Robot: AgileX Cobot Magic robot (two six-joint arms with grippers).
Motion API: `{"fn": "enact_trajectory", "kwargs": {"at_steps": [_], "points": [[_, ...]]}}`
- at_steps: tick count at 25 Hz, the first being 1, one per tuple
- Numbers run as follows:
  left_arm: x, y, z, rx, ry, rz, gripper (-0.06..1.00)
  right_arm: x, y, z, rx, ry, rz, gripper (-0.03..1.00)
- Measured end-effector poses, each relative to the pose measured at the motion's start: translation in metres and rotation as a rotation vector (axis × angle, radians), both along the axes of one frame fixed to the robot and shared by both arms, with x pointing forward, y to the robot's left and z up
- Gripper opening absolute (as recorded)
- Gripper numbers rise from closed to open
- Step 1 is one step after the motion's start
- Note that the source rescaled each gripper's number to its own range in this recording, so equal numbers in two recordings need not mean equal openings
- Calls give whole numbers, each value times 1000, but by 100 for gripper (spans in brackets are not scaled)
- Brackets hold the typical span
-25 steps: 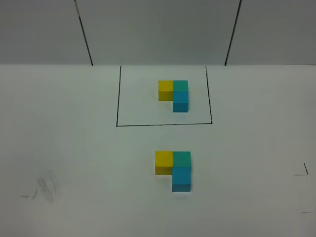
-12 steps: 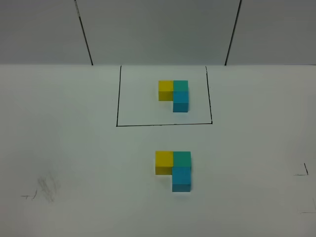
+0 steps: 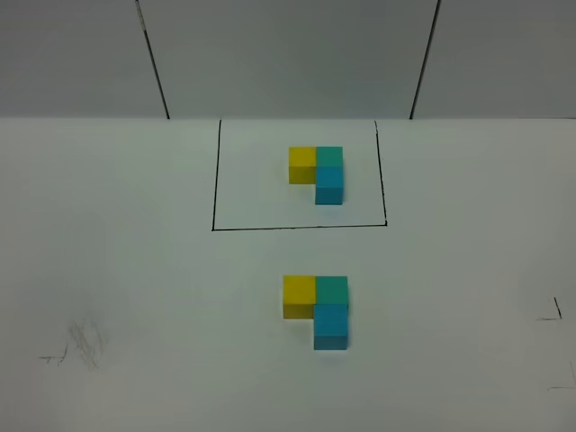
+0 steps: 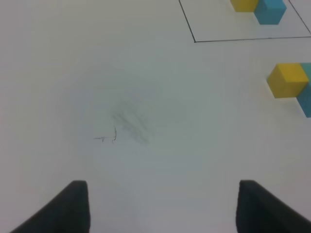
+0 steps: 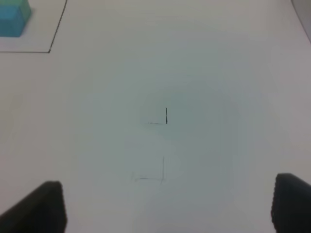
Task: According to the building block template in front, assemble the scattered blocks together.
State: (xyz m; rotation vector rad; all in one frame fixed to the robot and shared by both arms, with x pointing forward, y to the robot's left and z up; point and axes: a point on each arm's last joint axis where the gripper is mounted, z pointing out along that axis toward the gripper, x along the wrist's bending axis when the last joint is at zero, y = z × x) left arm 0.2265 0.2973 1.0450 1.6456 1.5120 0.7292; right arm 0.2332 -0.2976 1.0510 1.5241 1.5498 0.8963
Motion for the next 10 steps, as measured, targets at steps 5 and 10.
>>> {"fn": "enact_trajectory", "kwargs": {"at_steps": [5, 10], "points": [[0, 0, 0, 0, 0, 0, 40, 0, 0, 0, 1, 0, 1, 79], [0, 0, 0, 0, 0, 0, 40, 0, 0, 0, 1, 0, 1, 79]]}}
